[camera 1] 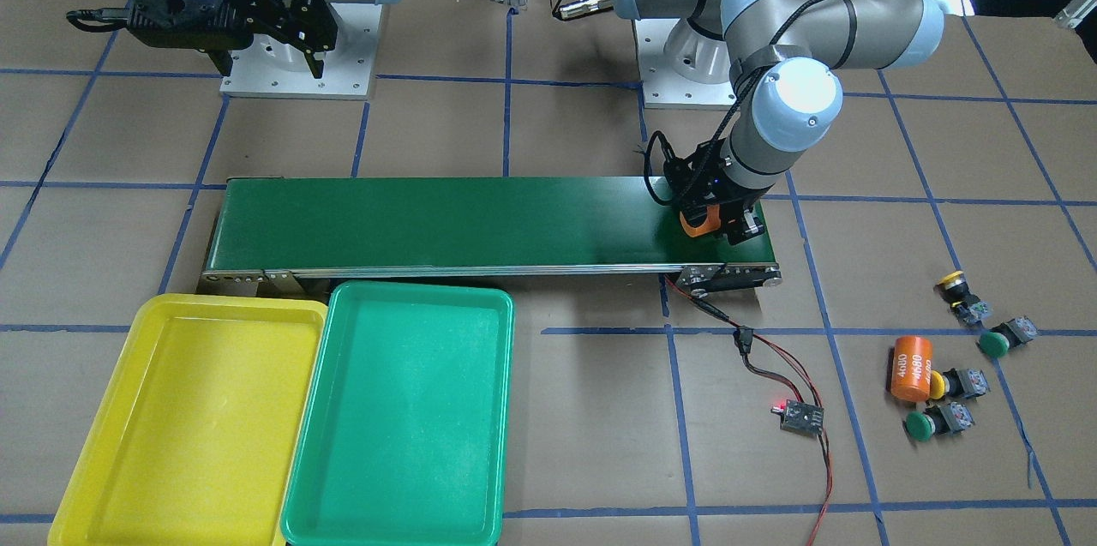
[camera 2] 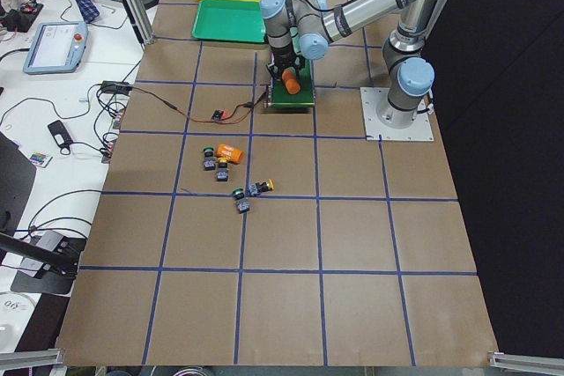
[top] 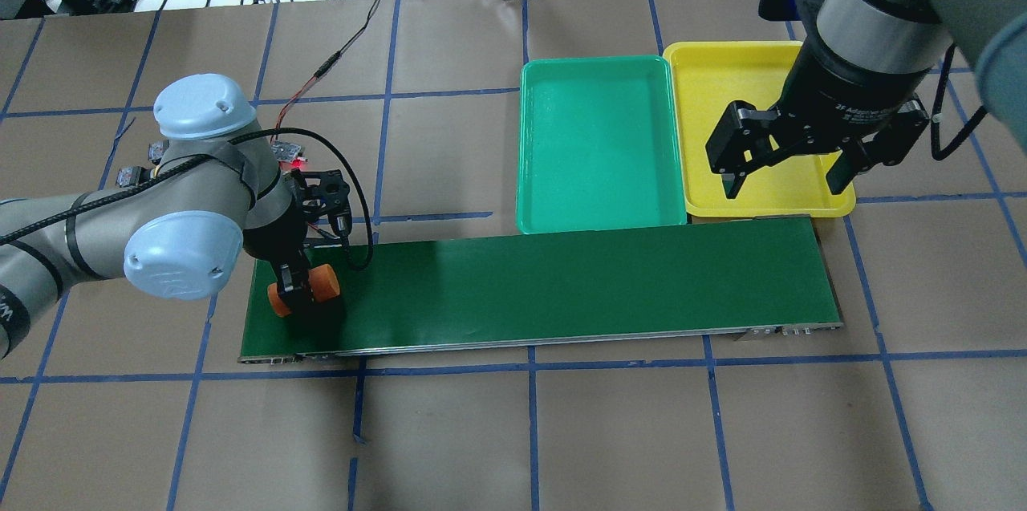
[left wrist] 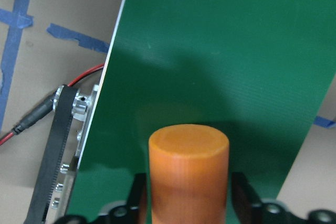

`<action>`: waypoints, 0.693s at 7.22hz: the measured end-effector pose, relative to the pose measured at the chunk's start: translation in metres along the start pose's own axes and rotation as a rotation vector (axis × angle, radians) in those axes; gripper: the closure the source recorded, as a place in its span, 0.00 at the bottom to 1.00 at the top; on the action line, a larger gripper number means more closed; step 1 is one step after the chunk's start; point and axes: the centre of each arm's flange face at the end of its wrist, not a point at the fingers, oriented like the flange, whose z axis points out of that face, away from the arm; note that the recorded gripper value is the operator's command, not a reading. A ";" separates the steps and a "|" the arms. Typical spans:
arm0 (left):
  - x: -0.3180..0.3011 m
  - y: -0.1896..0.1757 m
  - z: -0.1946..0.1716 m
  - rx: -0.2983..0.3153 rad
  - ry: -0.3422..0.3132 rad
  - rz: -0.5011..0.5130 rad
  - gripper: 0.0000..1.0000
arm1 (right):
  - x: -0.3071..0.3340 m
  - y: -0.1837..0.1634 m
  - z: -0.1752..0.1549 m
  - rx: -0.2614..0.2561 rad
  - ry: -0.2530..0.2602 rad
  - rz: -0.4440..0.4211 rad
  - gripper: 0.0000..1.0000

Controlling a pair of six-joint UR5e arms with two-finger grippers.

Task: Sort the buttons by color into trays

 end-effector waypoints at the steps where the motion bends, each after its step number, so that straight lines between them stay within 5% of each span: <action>1: 0.001 0.003 -0.013 0.007 -0.019 -0.015 0.00 | 0.000 0.000 0.000 0.000 -0.002 0.000 0.00; 5: -0.113 0.065 -0.088 0.034 -0.047 -0.167 0.00 | 0.000 -0.002 -0.002 0.015 -0.001 0.000 0.00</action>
